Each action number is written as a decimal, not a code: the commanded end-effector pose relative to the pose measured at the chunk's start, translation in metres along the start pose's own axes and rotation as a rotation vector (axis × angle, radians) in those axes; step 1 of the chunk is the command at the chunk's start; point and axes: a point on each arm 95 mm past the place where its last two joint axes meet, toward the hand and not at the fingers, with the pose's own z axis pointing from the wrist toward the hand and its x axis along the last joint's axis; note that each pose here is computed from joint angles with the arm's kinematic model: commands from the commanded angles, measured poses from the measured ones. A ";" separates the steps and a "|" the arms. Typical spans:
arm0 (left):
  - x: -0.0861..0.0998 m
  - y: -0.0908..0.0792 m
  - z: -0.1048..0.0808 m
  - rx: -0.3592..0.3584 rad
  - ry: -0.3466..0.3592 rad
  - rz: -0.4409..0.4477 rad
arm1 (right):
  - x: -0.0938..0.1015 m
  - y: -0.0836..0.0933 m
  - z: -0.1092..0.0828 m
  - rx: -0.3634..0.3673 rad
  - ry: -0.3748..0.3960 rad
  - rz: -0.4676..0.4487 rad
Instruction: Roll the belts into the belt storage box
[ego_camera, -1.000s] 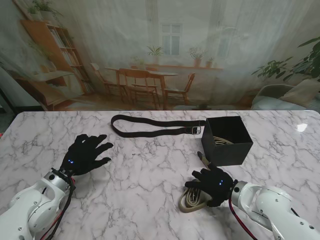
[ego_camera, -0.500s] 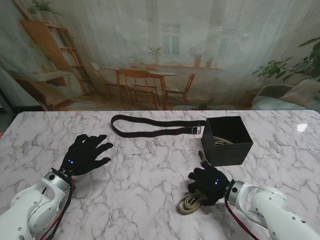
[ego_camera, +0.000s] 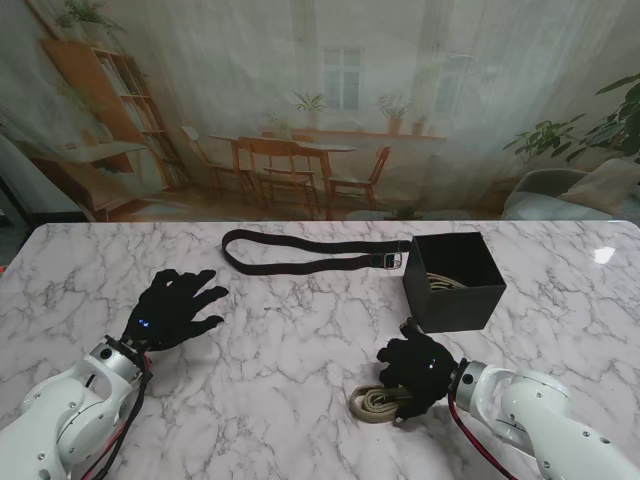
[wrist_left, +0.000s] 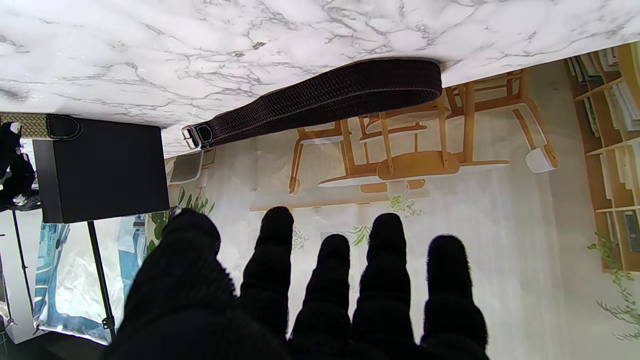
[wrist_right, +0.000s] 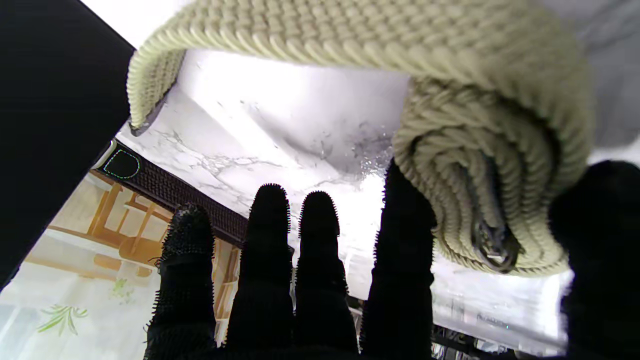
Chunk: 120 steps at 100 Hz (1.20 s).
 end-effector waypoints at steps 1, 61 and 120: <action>0.001 0.002 0.001 -0.016 0.002 -0.004 | 0.006 -0.008 -0.004 0.029 0.013 0.004; 0.000 0.002 -0.001 -0.008 -0.005 0.001 | 0.011 0.006 -0.028 -0.070 -0.089 0.175; 0.000 0.001 -0.001 -0.010 -0.004 0.001 | 0.001 -0.014 -0.039 -0.086 -0.564 0.171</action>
